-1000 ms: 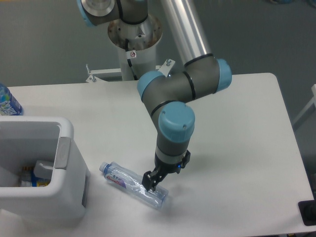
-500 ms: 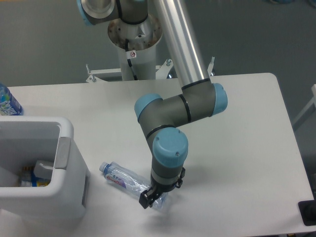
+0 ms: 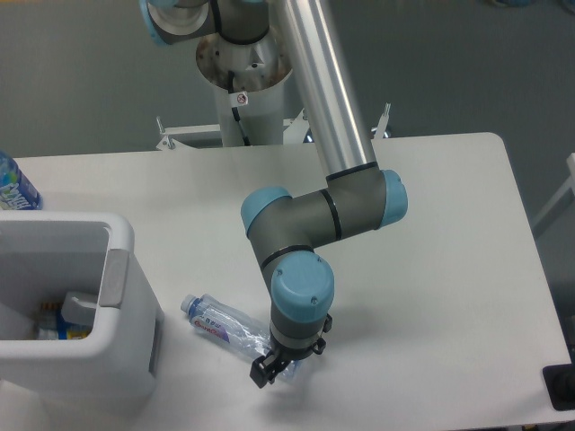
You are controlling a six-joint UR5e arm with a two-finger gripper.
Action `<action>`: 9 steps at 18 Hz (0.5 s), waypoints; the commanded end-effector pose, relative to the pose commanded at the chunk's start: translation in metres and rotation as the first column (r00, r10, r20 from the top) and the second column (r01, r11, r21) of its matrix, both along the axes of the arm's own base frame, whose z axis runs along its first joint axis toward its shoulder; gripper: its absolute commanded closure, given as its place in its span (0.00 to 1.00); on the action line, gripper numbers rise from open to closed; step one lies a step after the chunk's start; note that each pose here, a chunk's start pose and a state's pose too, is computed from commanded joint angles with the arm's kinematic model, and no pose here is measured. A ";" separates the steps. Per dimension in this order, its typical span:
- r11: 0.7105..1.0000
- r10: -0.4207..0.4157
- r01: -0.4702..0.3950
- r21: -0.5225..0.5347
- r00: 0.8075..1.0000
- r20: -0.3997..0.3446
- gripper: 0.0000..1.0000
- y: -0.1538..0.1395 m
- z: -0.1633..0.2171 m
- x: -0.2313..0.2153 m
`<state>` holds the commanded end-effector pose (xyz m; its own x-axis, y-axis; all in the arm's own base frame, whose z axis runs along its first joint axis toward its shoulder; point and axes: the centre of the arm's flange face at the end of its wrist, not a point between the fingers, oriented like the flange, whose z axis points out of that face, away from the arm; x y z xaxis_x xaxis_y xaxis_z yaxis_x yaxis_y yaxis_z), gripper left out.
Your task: Place the trash in the trash can
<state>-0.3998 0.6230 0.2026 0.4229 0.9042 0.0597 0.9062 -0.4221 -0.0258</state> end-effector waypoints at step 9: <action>0.999 -0.014 0.014 -0.037 1.000 -0.005 0.00 0.005 -0.018 0.007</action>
